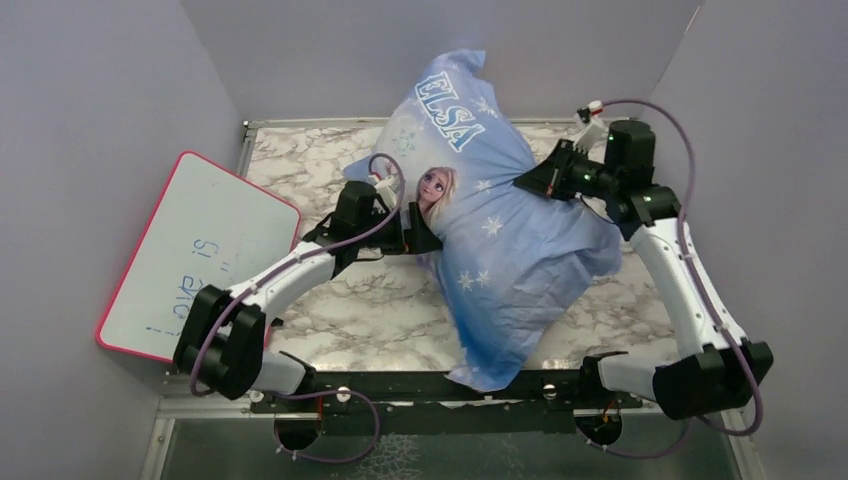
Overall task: Remove the pillowcase from the pillow
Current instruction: Turn over the pillow at the center of the board.
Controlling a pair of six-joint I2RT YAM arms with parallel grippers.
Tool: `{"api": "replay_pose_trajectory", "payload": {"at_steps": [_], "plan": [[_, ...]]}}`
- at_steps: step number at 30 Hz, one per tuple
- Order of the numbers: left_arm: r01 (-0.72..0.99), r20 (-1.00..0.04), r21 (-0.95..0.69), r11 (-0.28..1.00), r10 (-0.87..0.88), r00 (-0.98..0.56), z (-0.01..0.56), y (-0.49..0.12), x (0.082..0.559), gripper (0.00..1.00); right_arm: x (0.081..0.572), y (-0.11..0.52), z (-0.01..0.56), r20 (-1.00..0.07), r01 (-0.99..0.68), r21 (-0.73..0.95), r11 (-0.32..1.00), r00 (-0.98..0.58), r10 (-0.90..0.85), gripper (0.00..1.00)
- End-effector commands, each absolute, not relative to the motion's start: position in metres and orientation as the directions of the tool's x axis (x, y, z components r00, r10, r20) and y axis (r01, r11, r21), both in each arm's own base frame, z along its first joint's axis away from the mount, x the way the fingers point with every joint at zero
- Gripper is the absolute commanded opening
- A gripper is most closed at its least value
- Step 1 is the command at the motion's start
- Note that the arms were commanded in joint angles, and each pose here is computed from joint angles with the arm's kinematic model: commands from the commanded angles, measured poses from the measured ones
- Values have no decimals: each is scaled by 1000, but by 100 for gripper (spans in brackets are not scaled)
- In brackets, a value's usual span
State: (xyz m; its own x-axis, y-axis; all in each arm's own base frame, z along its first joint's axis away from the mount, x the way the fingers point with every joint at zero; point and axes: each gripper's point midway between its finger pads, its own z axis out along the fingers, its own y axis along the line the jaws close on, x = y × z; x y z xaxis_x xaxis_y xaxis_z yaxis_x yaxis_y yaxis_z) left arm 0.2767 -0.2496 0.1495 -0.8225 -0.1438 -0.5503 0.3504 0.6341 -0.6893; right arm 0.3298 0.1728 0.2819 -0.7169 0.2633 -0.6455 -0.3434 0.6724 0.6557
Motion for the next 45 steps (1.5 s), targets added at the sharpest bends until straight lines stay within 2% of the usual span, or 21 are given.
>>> {"api": "replay_pose_trajectory", "payload": {"at_steps": [1, 4, 7, 11, 13, 15, 17, 19, 23, 26, 29, 31, 33, 37, 40, 42, 45], "plan": [[520, -679, -676, 522, -169, -714, 208, -310, 316, 92, 288, 173, 439, -868, -621, 494, 609, -394, 302, 1], [541, -700, -675, 502, -202, -685, 225, -335, 343, 93, 263, 184, 467, -891, -729, 453, 513, -367, 267, 1], [495, -690, -680, 540, -244, -682, 228, -337, 362, 92, 263, 187, 457, -877, -724, 481, 495, -406, 257, 0], [367, -677, -635, 680, -262, -688, 202, -301, 362, 94, 281, 200, 360, -742, -599, 622, 504, -657, 134, 2], [280, -661, -606, 745, -275, -698, 183, -275, 354, 95, 279, 228, 299, -665, -545, 627, 556, -746, 19, 3], [219, -656, -590, 777, -304, -691, 174, -252, 340, 95, 276, 255, 256, -621, -528, 569, 631, -778, -91, 5], [171, -670, -577, 799, -342, -659, 177, -229, 326, 96, 262, 298, 241, -616, -582, 544, 605, -766, -184, 5], [79, -681, -547, 833, -388, -621, 179, -200, 317, 96, 265, 320, 239, -618, -585, 553, 593, -766, -179, 7], [-121, -753, -460, 880, -458, -472, 204, -131, 302, 99, 263, 356, 249, -636, -642, 571, 512, -740, -218, 22], [-265, -792, -423, 866, -496, -356, 221, -84, 286, 99, 239, 378, 269, -635, -694, 644, 323, -720, -280, 33], [-316, -810, -427, 847, -514, -283, 233, -61, 272, 99, 216, 381, 324, -724, -763, 630, 140, -644, -248, 51], [-303, -810, -441, 845, -520, -271, 236, -59, 266, 99, 210, 372, 358, -797, -819, 562, 116, -574, -189, 58], [-283, -804, -452, 846, -524, -281, 235, -62, 264, 99, 210, 356, 384, -864, -869, 465, 169, -487, -127, 61], [-250, -791, -466, 849, -527, -311, 234, -71, 262, 99, 240, 317, 385, -916, -819, 341, 463, -400, -33, 77], [-248, -785, -486, 838, -543, -297, 238, -71, 261, 99, 268, 278, 366, -916, -646, 315, 696, -398, 46, 89], [-245, -784, -494, 834, -550, -288, 242, -70, 261, 99, 283, 252, 342, -905, -504, 289, 814, -421, 61, 93], [-228, -790, -493, 840, -542, -287, 246, -71, 260, 99, 292, 229, 298, -862, -370, 265, 891, -505, 47, 96]]}}
